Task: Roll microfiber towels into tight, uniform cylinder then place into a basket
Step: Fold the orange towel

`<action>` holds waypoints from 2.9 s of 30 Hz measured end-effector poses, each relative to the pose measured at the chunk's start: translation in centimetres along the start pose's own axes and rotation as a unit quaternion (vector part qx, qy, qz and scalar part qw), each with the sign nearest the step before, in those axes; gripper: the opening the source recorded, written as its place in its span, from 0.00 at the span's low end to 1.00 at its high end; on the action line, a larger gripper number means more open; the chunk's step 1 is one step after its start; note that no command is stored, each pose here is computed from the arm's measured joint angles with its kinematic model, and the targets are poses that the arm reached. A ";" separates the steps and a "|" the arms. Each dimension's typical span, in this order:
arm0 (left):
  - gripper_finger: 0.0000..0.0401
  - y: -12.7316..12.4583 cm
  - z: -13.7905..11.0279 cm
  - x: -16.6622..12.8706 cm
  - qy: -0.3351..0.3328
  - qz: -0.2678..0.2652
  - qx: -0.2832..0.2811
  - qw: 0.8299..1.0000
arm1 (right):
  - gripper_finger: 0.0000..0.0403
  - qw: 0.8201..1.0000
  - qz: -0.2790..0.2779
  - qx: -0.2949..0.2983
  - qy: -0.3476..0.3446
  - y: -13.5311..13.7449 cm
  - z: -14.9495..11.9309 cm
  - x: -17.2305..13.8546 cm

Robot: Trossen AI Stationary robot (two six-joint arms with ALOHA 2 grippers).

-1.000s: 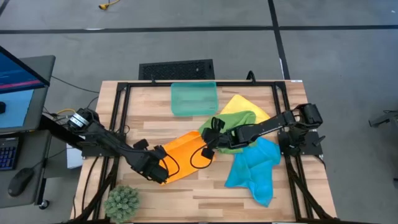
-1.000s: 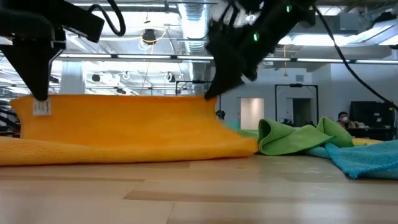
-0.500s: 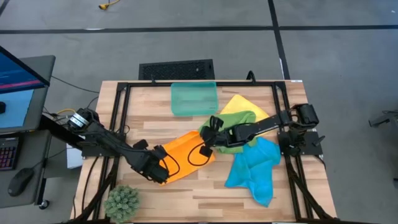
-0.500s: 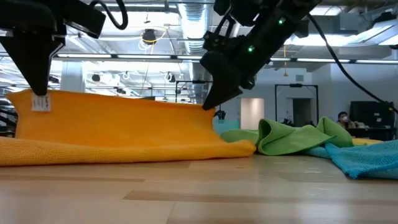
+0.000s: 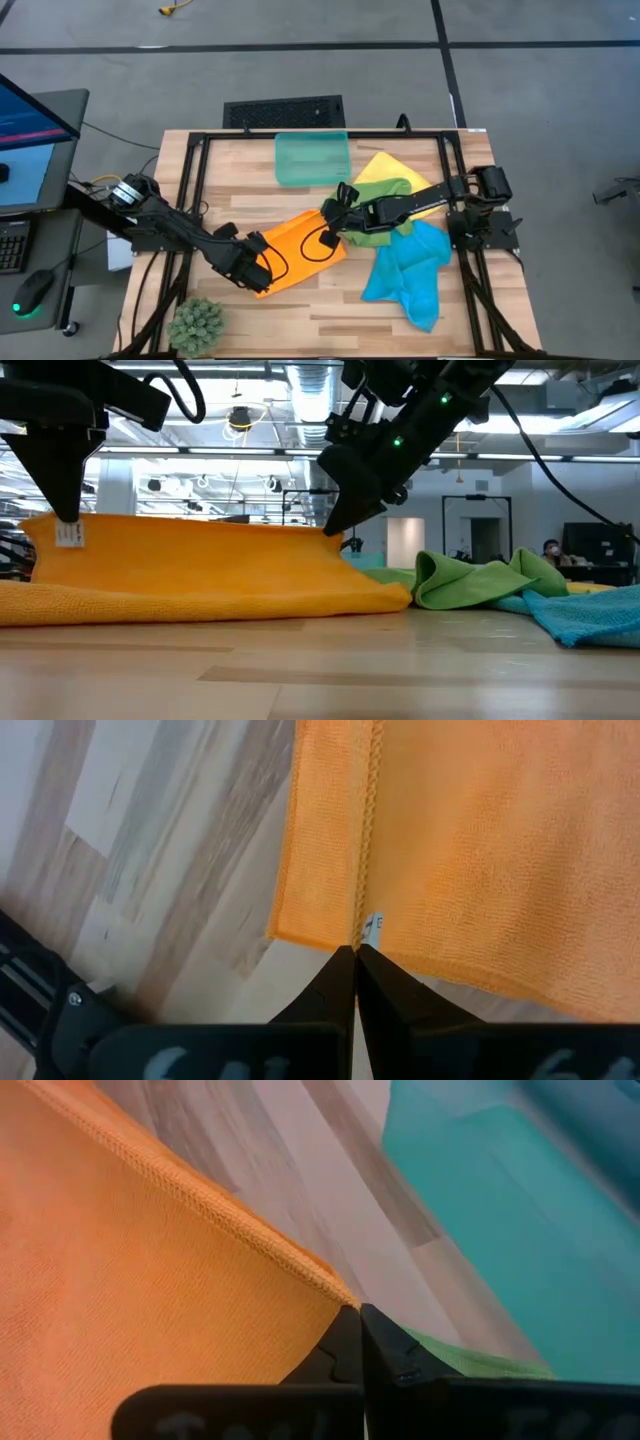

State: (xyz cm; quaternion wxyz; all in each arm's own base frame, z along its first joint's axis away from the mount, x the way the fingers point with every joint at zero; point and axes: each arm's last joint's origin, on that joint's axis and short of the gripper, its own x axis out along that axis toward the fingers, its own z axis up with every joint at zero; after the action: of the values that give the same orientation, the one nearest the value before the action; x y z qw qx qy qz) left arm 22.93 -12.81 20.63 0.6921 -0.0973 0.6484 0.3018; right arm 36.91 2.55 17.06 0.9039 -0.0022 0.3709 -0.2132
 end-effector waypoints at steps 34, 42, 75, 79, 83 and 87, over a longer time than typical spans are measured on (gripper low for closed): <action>0.27 -2.0 0.3 1.4 -0.107 -0.072 0.028 0.991 | 0.29 0.996 0.038 -0.075 0.043 0.7 -0.2 -6.9; 0.27 -2.1 0.2 4.5 -0.119 -0.110 0.016 0.987 | 0.29 0.988 0.088 -0.100 0.078 5.6 -4.5 -8.0; 0.27 -4.4 2.7 3.3 -0.175 -0.292 -0.019 0.940 | 0.29 0.990 0.079 -0.086 0.085 5.5 -4.6 -7.5; 0.27 -2.7 4.7 4.5 -0.179 -0.243 -0.022 0.953 | 0.29 0.990 0.078 -0.082 0.085 5.5 -4.6 -7.5; 0.27 -1.4 5.7 5.6 -0.163 -0.206 -0.027 0.964 | 0.29 0.990 0.078 -0.082 0.084 5.5 -4.6 -7.5; 0.27 -0.7 6.3 6.0 -0.153 -0.190 -0.029 0.969 | 0.29 0.990 0.078 -0.082 0.085 5.5 -4.6 -7.5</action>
State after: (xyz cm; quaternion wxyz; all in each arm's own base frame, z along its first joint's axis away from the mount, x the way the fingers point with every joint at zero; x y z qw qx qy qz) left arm 28.40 -8.32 15.64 0.8248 -0.1913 0.4952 0.1944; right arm 31.17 11.14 17.85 0.8799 -0.0292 0.4613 -0.1100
